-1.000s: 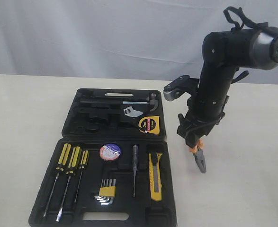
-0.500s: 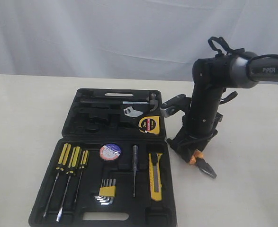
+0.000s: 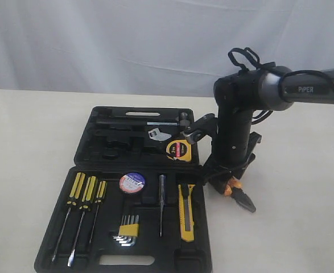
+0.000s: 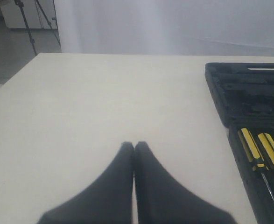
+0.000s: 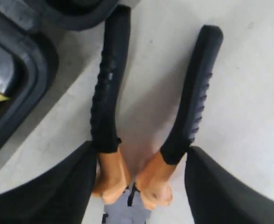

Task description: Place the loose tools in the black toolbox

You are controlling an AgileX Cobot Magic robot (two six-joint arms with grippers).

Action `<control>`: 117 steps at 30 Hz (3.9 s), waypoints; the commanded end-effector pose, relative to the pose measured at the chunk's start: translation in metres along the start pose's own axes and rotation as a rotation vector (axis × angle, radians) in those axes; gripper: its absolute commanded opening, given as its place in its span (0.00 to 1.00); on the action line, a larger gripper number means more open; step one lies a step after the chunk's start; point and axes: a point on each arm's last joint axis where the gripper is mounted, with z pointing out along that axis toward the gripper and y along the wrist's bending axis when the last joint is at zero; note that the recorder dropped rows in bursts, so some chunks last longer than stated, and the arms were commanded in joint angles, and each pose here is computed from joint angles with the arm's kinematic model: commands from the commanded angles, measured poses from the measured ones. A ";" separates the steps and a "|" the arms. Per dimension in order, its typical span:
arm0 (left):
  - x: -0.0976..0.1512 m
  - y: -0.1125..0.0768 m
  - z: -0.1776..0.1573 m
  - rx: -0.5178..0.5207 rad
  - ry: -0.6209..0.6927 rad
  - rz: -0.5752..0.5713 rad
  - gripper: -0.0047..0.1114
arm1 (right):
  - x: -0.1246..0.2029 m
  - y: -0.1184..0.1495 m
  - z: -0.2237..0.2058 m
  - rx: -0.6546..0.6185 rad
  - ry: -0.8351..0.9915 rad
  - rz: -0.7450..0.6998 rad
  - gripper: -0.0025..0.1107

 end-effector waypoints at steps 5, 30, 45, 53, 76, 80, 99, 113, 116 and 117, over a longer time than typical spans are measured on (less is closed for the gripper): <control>0.000 -0.001 0.000 0.008 -0.009 -0.010 0.04 | -0.003 0.012 0.036 -0.060 0.041 0.023 0.02; 0.000 -0.001 0.000 0.008 -0.009 -0.010 0.04 | 0.024 0.007 -0.103 -0.016 -0.140 0.117 0.17; 0.000 -0.001 0.000 0.008 -0.009 -0.010 0.04 | 0.026 0.012 -0.053 0.003 -0.242 0.137 0.55; 0.000 -0.001 0.000 0.008 -0.009 -0.010 0.04 | 0.023 0.008 -0.018 -0.013 -0.164 0.146 0.67; 0.000 -0.001 0.000 0.008 -0.009 -0.010 0.04 | 0.021 0.003 -0.015 0.038 -0.126 0.108 0.02; 0.000 -0.001 0.000 0.008 -0.009 -0.010 0.04 | 0.023 -0.002 -0.080 0.059 -0.179 0.127 0.02; 0.000 -0.001 0.000 0.008 -0.009 -0.010 0.04 | -0.052 0.085 -0.138 0.192 -0.869 -0.307 0.02; 0.000 -0.001 0.000 0.008 -0.009 -0.010 0.04 | -0.082 0.094 -0.075 0.223 -0.911 -0.395 0.02; 0.000 -0.001 0.000 0.008 -0.009 -0.010 0.04 | -0.085 0.097 -0.066 0.219 -0.908 -0.404 0.02; 0.000 -0.001 0.000 0.008 -0.009 -0.010 0.04 | -0.085 0.098 -0.064 0.218 -0.905 -0.407 0.02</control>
